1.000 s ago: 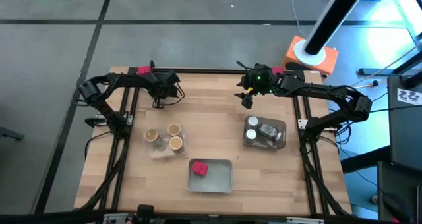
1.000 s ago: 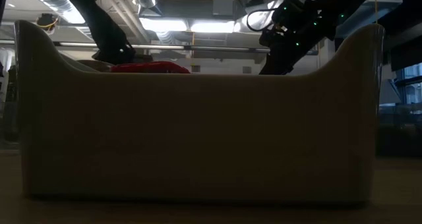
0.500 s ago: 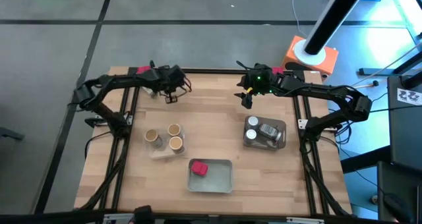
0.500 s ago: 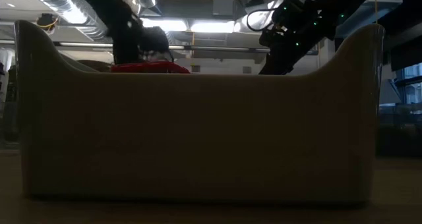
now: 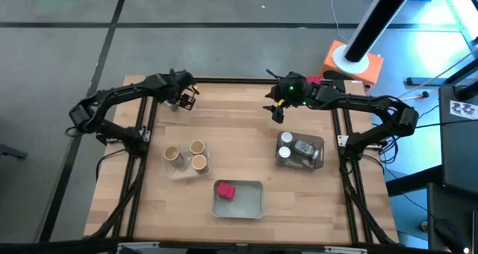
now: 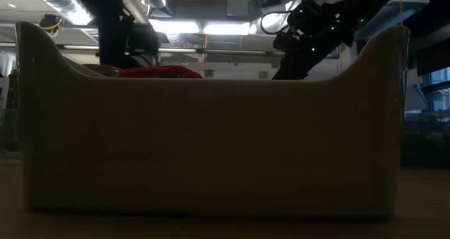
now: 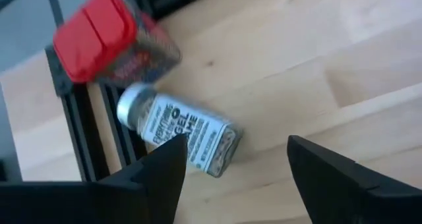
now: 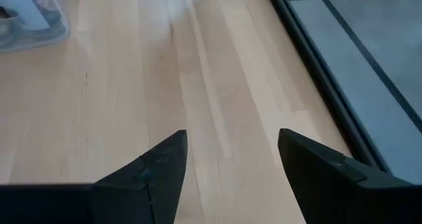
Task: Sort spices by type
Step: Put the white seasoning bottle into the black bin
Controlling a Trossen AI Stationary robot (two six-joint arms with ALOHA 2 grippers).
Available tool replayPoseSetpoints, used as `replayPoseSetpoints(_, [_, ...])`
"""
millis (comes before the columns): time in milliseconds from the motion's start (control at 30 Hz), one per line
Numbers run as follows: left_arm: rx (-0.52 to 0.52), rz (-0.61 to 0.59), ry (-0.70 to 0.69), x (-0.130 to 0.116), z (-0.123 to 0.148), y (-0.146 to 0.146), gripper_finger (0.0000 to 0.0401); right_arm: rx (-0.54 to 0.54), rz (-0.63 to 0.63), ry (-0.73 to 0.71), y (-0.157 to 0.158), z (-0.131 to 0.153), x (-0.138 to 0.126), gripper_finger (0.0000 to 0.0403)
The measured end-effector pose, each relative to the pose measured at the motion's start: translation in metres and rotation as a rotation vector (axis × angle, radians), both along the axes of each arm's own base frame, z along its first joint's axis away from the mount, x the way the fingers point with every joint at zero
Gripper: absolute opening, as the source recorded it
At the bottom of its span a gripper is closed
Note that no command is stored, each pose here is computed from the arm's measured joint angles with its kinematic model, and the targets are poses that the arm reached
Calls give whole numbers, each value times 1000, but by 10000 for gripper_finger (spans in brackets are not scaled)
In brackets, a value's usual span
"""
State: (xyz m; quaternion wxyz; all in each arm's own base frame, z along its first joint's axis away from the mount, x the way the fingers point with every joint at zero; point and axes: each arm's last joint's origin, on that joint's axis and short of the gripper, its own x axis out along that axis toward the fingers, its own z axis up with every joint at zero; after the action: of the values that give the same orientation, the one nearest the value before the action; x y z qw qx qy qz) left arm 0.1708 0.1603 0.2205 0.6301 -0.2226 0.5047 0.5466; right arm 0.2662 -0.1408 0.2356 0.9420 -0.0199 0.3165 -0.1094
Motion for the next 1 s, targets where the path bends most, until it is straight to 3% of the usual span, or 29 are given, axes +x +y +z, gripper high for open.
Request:
replayPoseSetpoints(233, [-10, 122, 32, -19, -26, 3, 232, 17, 1, 30, -1, -8, 2, 239])
replayPoseSetpoints(500, [2, 134, -36, -27, -47, 8, 226, 17, 1, 30, -1, -8, 2, 239])
replayPoseSetpoints(900, [-9, 79, -110, -24, -56, 5, 225, 16, 1, 29, -1, -8, 2, 239])
replayPoseSetpoints(1000, [-6, -5, -120, -16, -56, 1, 225, 16, 1, 29, -1, -8, 2, 239])
